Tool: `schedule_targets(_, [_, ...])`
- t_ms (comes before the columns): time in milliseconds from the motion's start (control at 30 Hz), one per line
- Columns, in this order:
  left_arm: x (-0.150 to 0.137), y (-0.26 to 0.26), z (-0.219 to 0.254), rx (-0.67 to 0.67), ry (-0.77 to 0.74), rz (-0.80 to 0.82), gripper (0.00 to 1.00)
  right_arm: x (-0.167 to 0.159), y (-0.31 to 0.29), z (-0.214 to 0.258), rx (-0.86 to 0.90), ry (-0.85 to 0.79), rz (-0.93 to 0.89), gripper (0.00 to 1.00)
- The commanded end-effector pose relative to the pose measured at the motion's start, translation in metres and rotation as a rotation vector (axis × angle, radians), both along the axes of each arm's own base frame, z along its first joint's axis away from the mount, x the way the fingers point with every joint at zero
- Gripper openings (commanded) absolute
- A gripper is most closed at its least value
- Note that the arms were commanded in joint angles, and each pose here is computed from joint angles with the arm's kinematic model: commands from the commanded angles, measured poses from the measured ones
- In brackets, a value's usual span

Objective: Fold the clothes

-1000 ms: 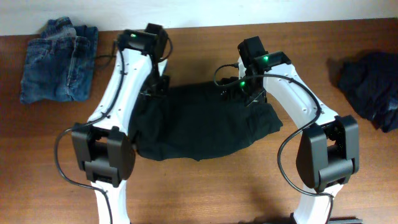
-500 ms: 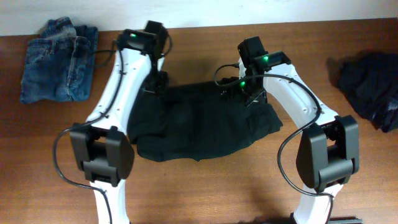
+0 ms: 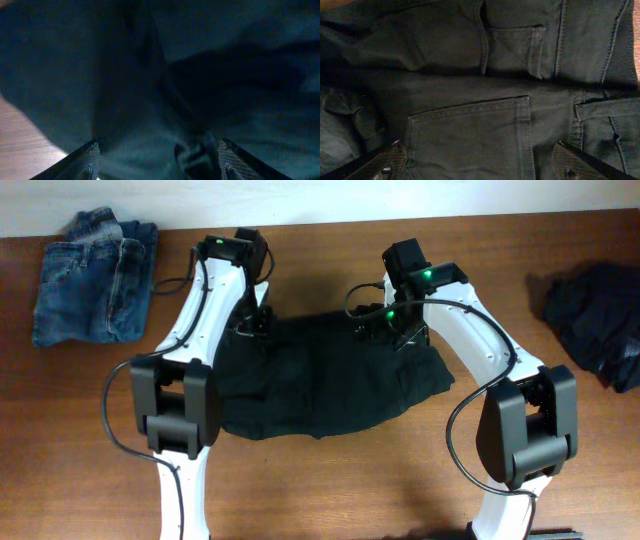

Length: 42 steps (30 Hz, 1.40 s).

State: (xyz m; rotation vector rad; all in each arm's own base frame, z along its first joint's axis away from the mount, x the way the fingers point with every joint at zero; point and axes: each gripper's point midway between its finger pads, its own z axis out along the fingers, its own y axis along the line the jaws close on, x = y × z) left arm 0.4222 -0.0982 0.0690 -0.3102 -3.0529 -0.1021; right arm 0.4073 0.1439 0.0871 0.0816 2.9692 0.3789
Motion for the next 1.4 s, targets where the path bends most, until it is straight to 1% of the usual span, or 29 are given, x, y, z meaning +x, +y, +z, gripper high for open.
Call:
schedule_targets(0, [0.002, -0.005, -0.011, -0.010, 0.015, 0.015, 0.75, -0.001, -0.004, -0.008, -0.021, 0.015, -0.009, 0.99])
schedule_targets(67, [0.003, -0.005, -0.011, -0.011, 0.010, 0.015, 0.59, -0.001, -0.004, -0.008, -0.021, 0.015, -0.009, 0.99])
schedule_targets(100, [0.004, -0.006, -0.012, -0.012, 0.006, 0.014, 0.47, -0.001, -0.004, -0.008, -0.021, 0.015, -0.009, 0.99])
schedule_targets(167, [0.005, -0.006, -0.012, -0.013, 0.002, 0.014, 0.29, -0.001, -0.004, -0.008, -0.021, 0.016, -0.009, 0.99])
schedule_targets(200, [0.005, -0.006, -0.012, -0.013, 0.002, 0.014, 0.26, -0.001, -0.004, -0.008, -0.021, 0.016, -0.009, 0.99])
schedule_targets(233, [0.005, -0.006, -0.012, -0.013, 0.002, 0.014, 0.26, -0.001, -0.004, -0.008, -0.021, 0.016, -0.009, 0.99])
schedule_targets(267, [0.005, -0.006, -0.012, -0.013, 0.003, 0.014, 0.22, -0.001, -0.004, -0.008, -0.021, 0.016, -0.009, 0.99])
schedule_targets(300, [0.005, -0.006, -0.012, -0.013, 0.003, 0.014, 0.17, -0.001, -0.004, -0.008, -0.021, 0.016, -0.009, 0.99])
schedule_targets(367, [0.004, -0.006, -0.012, -0.012, 0.004, 0.013, 0.01, -0.001, -0.004, -0.008, -0.021, 0.016, -0.009, 0.99])
schedule_targets(667, [-0.016, 0.000, -0.003, 0.012, 0.081, 0.013, 0.01, 0.002, -0.007, -0.008, -0.040, 0.003, -0.014, 0.99])
schedule_targets(800, [-0.017, 0.000, 0.017, 0.003, 0.050, 0.013, 0.01, 0.004, -0.013, -0.009, -0.074, -0.005, -0.029, 0.99])
schedule_targets(967, [-0.022, 0.001, 0.048, -0.014, -0.003, 0.013, 0.01, 0.006, -0.013, -0.009, -0.075, -0.014, -0.030, 0.99])
schedule_targets(1167, [-0.025, 0.000, 0.051, -0.014, 0.001, 0.010, 0.01, 0.006, -0.013, -0.008, -0.074, -0.016, -0.034, 0.99])
schedule_targets(1367, [-0.041, -0.024, 0.069, -0.016, -0.007, -0.058, 0.01, 0.007, -0.013, -0.008, -0.073, -0.020, -0.034, 0.99])
